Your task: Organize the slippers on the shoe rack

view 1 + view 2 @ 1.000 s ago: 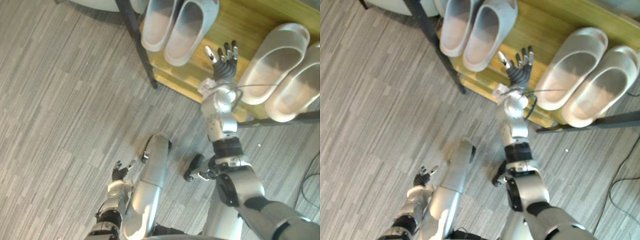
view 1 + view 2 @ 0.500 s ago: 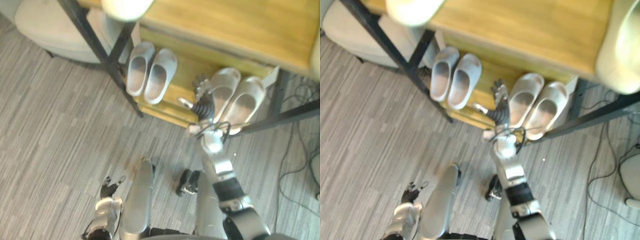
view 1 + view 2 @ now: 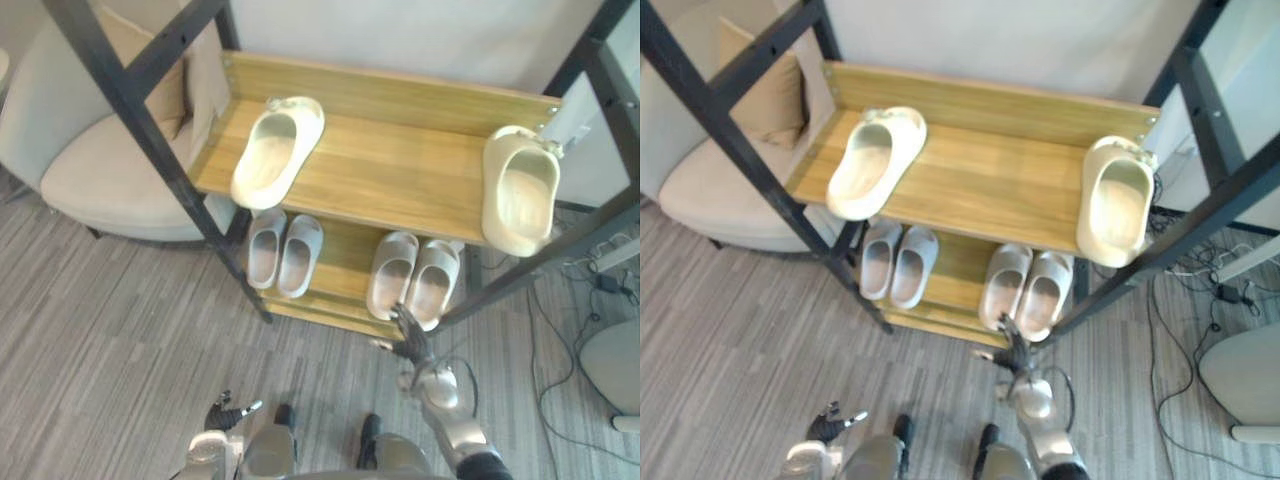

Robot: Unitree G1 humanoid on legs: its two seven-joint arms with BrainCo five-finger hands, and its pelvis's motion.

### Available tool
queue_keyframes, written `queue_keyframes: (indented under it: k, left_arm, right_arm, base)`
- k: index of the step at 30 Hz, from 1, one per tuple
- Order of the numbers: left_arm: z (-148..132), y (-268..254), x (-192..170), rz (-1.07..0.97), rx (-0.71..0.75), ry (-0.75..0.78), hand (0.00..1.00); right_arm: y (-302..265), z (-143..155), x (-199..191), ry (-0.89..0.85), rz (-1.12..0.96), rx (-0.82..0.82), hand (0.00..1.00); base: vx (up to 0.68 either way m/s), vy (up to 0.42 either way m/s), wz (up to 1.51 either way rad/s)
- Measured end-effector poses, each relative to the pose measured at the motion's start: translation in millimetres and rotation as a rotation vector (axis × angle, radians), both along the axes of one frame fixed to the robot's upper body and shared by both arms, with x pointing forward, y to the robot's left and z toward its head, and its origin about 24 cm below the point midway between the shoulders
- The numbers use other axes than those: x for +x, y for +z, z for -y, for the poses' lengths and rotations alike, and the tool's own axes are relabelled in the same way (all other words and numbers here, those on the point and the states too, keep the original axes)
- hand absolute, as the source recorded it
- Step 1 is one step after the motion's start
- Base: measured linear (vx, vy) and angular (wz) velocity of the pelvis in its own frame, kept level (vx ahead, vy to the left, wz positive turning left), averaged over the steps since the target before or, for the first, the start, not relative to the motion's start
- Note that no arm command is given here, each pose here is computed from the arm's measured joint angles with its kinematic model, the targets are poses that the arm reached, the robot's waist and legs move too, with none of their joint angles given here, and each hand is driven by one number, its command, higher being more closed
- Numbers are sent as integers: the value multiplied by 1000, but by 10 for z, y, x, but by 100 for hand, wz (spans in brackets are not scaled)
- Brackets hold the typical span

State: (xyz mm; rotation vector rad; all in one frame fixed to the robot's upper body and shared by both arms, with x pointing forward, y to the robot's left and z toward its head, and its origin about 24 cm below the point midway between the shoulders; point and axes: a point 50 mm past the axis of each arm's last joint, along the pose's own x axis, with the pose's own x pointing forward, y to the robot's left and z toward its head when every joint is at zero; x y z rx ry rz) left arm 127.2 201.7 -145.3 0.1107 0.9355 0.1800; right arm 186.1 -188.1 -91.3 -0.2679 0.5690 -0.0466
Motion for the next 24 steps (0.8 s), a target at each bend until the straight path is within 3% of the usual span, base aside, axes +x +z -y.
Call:
queue_keyframes:
  k: [7, 15, 20, 24]
  left_arm:
    - [109, -35, -60, -24, -17, -60, 0]
    - [296, 3, 28, 8, -21, -201, 0]
    - [646, 291, 362, 210, -81, -351, 0]
    - [1033, 792, 622, 491, -234, -467, 0]
  right_arm:
    - [-437, 328, -581, -177, -296, -31, 0]
    - [-568, 396, -865, -246, -410, -29, 0]
    - [-597, 369, -915, -253, -433, -20, 0]
    - [-594, 371, -901, -252, -429, -20, 0]
  base:
    - [14, 12, -1]
    - [-1, -1, 2]
    - [-13, -4, 10]
    - [-10, -2, 4]
